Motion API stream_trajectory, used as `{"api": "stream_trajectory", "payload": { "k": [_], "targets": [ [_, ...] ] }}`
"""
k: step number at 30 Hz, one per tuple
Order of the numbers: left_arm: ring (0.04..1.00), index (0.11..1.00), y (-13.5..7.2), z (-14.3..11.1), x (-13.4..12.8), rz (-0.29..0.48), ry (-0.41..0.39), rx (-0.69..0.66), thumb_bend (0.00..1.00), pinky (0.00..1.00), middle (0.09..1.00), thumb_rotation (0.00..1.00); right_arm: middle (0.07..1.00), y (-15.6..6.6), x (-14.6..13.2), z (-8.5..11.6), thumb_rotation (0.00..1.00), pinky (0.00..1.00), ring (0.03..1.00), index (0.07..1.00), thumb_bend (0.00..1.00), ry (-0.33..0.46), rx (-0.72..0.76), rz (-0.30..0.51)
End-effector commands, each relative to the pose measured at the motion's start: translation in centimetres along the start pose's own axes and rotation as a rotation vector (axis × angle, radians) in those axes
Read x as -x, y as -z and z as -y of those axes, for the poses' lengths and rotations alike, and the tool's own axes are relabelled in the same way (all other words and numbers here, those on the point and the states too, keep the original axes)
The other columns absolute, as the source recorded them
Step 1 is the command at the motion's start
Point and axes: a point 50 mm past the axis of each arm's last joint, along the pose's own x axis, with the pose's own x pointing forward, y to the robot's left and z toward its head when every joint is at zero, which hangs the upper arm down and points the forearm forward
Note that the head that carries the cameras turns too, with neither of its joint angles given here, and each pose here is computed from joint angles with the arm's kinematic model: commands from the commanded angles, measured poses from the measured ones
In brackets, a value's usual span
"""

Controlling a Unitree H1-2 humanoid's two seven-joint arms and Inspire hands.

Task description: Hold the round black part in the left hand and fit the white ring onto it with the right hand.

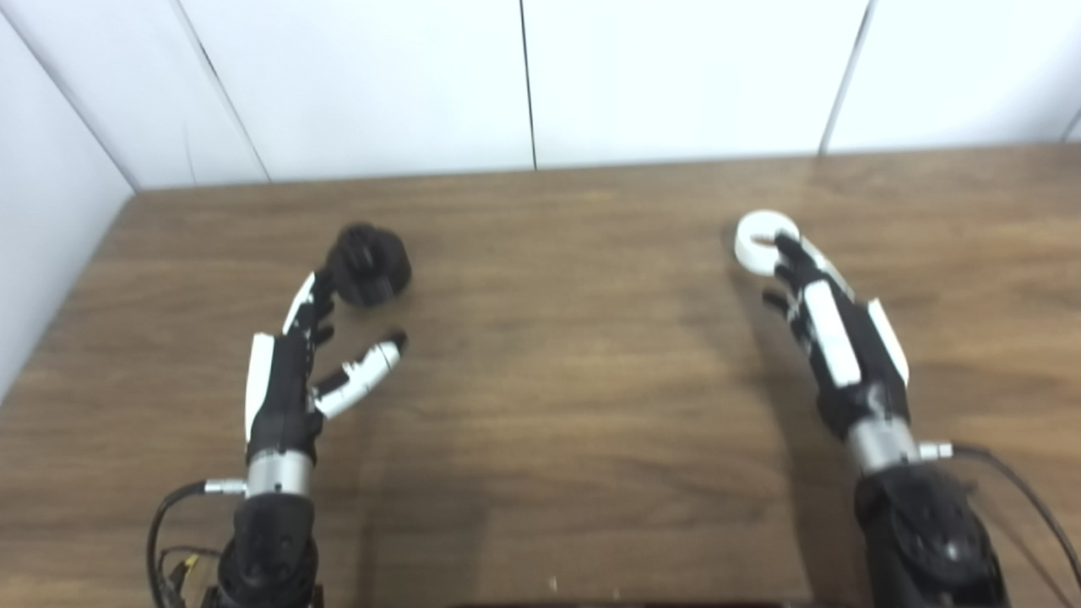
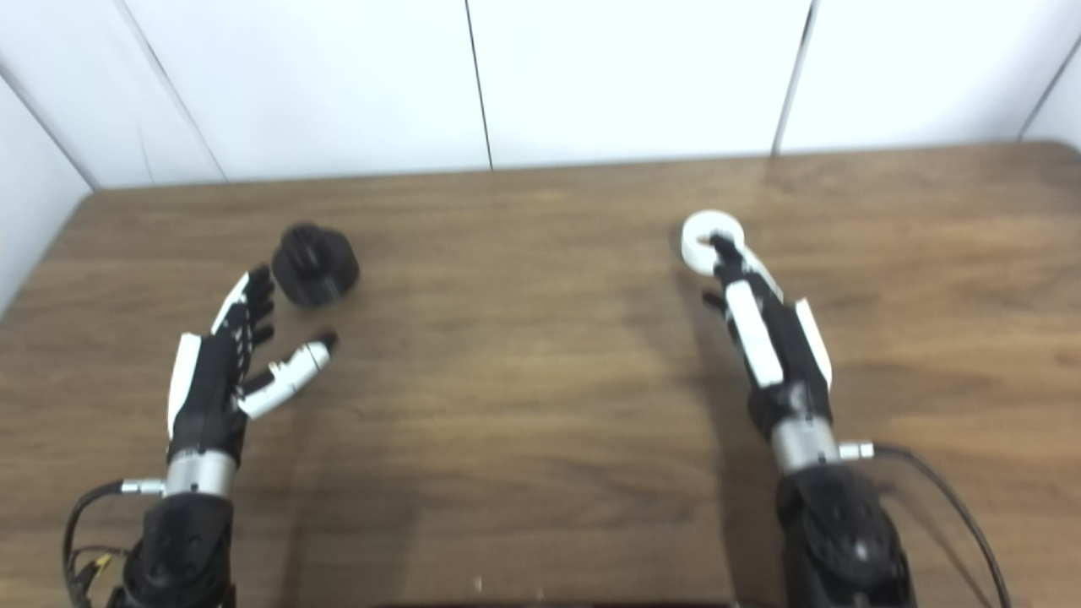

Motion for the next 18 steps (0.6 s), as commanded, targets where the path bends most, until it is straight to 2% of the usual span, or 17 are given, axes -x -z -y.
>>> {"api": "stream_trajectory", "payload": {
  "k": [1, 4, 7, 11, 18],
  "targets": [
    [0.888, 0.931, -1.9, -1.2, -1.7, 0.085, -0.075, -0.052, 0.85, 0.78, 0.938, 0.15, 0.98, -1.4, -1.0, -0.4, 0.87, 0.93, 0.997, 0.906, 0.55, -0.035, -0.016, 0.091],
    [0.927, 0.94, -2.4, -2.4, -2.4, 0.128, -0.1, -0.16, 0.87, 0.84, 0.953, 0.15, 0.985, -1.3, -1.1, -0.5, 0.87, 0.94, 1.0, 0.905, 0.56, -0.045, -0.022, 0.089],
    [0.966, 0.942, -2.8, -3.2, -2.9, 0.135, -0.128, -0.222, 0.88, 0.91, 0.967, 0.12, 0.993, -1.1, -1.3, -0.6, 0.88, 0.95, 1.0, 0.908, 0.56, -0.056, -0.027, 0.095],
    [0.971, 0.951, -3.2, -4.0, -3.9, 0.126, -0.137, -0.269, 0.87, 0.91, 0.97, 0.1, 0.995, -1.0, -1.2, -0.6, 0.88, 0.94, 1.0, 0.909, 0.56, -0.049, -0.025, 0.091],
    [0.969, 0.935, -3.5, -4.8, -5.3, 0.118, -0.117, -0.332, 0.88, 0.9, 0.967, 0.13, 0.99, -1.0, -1.2, -0.4, 0.9, 0.93, 1.0, 0.91, 0.55, -0.042, -0.006, 0.095]
  ]
}}
